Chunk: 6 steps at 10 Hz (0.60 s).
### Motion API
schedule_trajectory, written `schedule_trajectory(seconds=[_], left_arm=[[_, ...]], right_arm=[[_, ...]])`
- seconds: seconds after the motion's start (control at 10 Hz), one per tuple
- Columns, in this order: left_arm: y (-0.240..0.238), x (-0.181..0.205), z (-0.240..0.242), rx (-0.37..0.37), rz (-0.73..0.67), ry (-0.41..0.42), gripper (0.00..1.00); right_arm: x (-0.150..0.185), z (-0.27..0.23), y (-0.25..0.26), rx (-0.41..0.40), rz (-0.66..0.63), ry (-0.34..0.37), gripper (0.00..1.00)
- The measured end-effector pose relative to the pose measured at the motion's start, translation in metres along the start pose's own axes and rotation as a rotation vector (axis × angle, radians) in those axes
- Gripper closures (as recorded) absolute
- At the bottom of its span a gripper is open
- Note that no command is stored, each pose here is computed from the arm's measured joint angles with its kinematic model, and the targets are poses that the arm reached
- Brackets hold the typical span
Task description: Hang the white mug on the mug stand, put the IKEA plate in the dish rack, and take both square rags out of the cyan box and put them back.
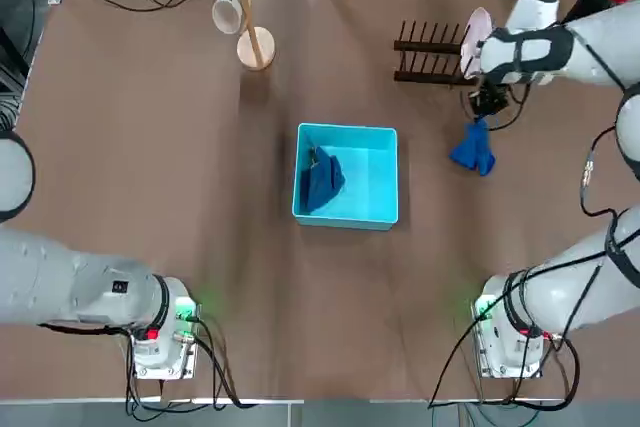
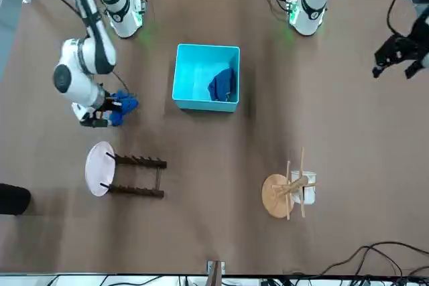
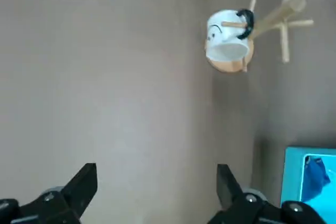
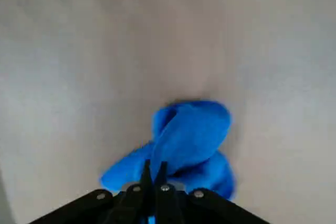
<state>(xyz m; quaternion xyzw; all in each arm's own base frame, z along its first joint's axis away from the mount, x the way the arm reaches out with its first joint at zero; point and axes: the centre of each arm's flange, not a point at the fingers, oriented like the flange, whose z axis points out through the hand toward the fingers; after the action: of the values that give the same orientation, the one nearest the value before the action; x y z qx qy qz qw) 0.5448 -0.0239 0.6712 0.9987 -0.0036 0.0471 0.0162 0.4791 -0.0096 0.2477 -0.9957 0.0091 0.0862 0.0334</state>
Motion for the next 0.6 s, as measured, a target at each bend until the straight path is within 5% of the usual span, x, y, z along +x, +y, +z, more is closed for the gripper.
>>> schedule_trajectory(seconds=[0.3,0.6], left_arm=[[-0.010,0.010,0.014,0.004,0.002,-0.059,0.01],[-0.005,0.010,0.016,0.016,0.017,-0.067,0.02]], right_arm=[[-0.008,-0.006,0.073,0.038,-0.065,-0.025,0.97],[0.005,-0.077,0.033,0.078,-0.049,-0.134,0.97]])
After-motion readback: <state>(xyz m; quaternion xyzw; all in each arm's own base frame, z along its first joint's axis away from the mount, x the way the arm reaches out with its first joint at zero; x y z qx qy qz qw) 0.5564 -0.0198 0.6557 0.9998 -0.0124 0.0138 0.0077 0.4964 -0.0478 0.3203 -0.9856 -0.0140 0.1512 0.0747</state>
